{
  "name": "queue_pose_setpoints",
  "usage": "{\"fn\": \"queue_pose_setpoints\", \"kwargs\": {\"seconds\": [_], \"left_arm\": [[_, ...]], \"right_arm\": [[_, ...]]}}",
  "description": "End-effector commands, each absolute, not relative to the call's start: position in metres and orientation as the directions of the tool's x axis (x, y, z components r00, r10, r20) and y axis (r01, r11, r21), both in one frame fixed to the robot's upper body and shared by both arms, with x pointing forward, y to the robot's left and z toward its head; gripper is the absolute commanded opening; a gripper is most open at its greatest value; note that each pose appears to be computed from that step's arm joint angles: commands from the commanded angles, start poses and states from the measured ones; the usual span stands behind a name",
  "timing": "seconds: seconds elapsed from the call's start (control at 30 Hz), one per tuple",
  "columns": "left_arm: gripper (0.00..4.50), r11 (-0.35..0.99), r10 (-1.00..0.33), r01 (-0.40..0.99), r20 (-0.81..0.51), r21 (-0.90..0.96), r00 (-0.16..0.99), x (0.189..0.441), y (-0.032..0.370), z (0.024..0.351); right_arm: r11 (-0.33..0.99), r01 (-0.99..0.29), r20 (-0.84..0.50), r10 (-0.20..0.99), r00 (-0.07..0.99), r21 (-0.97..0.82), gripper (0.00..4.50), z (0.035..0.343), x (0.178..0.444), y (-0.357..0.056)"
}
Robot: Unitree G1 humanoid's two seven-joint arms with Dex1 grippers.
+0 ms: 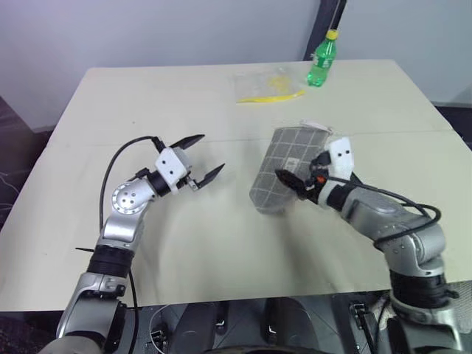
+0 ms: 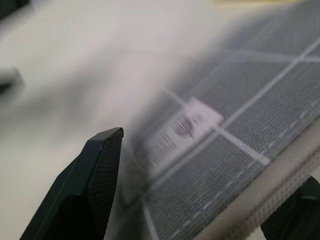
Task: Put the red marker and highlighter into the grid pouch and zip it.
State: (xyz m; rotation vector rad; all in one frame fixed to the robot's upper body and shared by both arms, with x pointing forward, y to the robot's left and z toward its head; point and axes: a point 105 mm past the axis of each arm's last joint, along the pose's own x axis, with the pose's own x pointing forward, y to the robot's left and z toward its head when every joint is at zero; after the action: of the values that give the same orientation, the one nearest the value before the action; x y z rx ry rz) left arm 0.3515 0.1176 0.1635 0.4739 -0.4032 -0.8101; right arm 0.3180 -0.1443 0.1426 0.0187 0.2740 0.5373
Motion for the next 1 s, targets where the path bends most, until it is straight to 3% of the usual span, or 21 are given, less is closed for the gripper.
{"fn": "queue_pose_setpoints", "kwargs": {"seconds": [0.03, 0.27, 0.33, 0.5, 0.63, 0.8, 0.83, 0.9, 0.97, 1.0], "left_arm": [[4.33, 0.580, -0.778, 0.574, 0.183, 0.578, 0.601, 0.346, 0.113, 0.172], [4.33, 0.564, -0.789, 0.589, 0.168, 0.578, 0.591, 0.342, 0.107, 0.166], [4.33, 0.548, -0.801, 0.601, 0.158, 0.582, 0.578, 0.341, 0.104, 0.164], [4.33, 0.526, -0.817, 0.617, 0.145, 0.585, 0.559, 0.339, 0.096, 0.160], [4.33, 0.517, -0.825, 0.625, 0.143, 0.585, 0.547, 0.337, 0.091, 0.159], [4.33, 0.516, -0.826, 0.631, 0.142, 0.580, 0.545, 0.337, 0.091, 0.159], [4.33, 0.514, -0.827, 0.632, 0.140, 0.580, 0.545, 0.336, 0.090, 0.158], [4.33, 0.513, -0.828, 0.634, 0.140, 0.579, 0.543, 0.335, 0.090, 0.158], [4.33, 0.508, -0.832, 0.638, 0.138, 0.578, 0.537, 0.333, 0.088, 0.156], [4.33, 0.500, -0.837, 0.643, 0.135, 0.580, 0.530, 0.332, 0.086, 0.155]], "right_arm": [[0.836, -0.548, -0.269, 0.522, 0.809, -0.024, 3.55, 0.146, 0.311, -0.150], [0.817, -0.576, -0.329, 0.536, 0.778, -0.031, 3.55, 0.148, 0.292, -0.170], [0.783, -0.622, -0.357, 0.583, 0.730, 0.007, 3.55, 0.147, 0.281, -0.169], [0.799, -0.581, -0.326, 0.596, 0.734, 0.156, 3.55, 0.145, 0.279, -0.169], [0.742, -0.666, -0.339, 0.648, 0.682, 0.079, 3.55, 0.150, 0.270, -0.162], [0.685, -0.728, -0.474, 0.642, 0.603, 0.002, 3.55, 0.144, 0.254, -0.184], [0.702, -0.712, -0.467, 0.627, 0.624, -0.007, 3.55, 0.147, 0.257, -0.189], [0.761, -0.630, -0.295, 0.643, 0.706, 0.152, 3.55, 0.172, 0.274, -0.188], [0.728, -0.668, -0.301, 0.678, 0.671, 0.150, 3.55, 0.176, 0.269, -0.179], [0.725, -0.682, -0.365, 0.662, 0.654, 0.094, 3.55, 0.168, 0.264, -0.180]]}}
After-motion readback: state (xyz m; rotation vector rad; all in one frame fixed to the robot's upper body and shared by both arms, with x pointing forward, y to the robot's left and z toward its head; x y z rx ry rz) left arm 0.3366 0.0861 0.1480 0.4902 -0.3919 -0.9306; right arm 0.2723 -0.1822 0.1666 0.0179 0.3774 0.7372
